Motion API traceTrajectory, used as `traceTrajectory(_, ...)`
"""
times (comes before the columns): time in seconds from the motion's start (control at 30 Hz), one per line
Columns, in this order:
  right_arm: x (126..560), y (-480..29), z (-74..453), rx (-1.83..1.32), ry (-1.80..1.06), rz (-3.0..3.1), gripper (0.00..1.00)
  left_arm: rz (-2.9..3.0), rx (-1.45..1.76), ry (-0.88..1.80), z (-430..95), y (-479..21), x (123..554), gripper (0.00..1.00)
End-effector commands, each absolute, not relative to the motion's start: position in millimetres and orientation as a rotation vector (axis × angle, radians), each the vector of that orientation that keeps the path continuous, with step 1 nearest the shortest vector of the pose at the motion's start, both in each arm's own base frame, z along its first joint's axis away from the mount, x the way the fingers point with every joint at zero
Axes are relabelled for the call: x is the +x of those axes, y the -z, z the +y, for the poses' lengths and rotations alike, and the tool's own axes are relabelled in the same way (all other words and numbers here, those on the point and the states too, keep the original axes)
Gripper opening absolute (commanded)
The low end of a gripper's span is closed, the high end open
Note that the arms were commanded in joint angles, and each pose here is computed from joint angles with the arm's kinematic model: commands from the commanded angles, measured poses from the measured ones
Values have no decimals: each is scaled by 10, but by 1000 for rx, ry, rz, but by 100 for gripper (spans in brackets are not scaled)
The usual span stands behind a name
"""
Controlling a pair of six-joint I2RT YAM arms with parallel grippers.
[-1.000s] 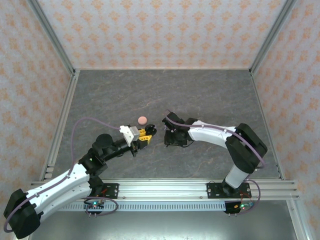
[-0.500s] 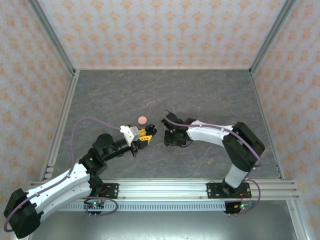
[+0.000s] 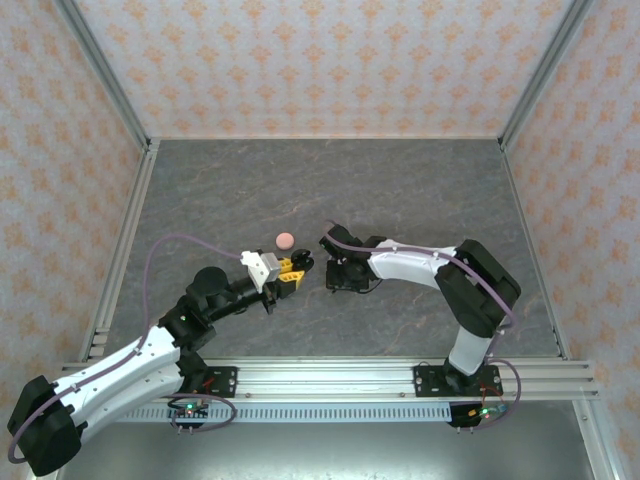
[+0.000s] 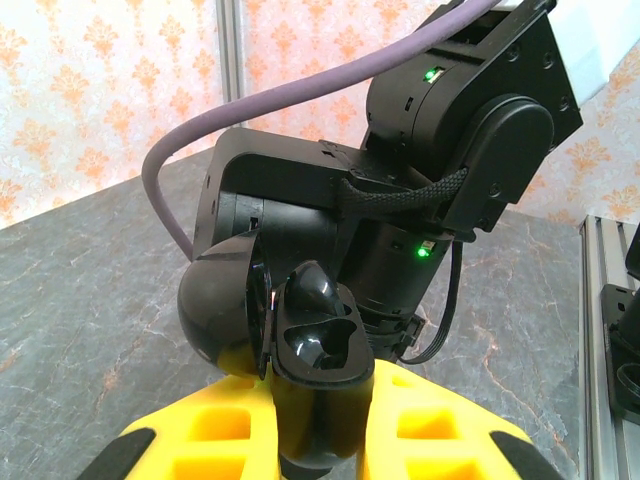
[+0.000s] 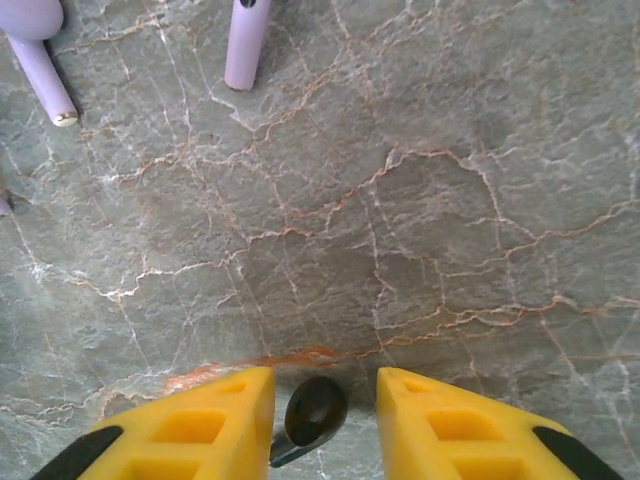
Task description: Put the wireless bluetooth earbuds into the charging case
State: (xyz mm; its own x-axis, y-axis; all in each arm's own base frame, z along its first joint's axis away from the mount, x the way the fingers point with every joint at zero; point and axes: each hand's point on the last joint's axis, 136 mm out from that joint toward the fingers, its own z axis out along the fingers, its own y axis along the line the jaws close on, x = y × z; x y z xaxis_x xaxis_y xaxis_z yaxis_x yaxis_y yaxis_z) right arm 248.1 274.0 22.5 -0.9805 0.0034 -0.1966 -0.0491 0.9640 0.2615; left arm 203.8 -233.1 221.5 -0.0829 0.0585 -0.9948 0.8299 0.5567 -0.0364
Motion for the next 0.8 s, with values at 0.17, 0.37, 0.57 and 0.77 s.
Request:
traceTrajectory(0.17,2584,-227,2828,-74,-395,2902,18,1506,798,749,-2343,-2284,2039,0)
traceTrajectory(0.37,2573,-308,2687,-103,-309,2886,15,1507,797,750,-2341,-2278,2039,0)
traceTrajectory(0.57,2693,-783,2541,-135,-317,2694,15,1509,785,761,-2344,-2280,2041,0)
traceTrajectory(0.77,2723,-1510,2573,-249,-502,2414,15,1527,753,773,-2351,-2280,2088,0)
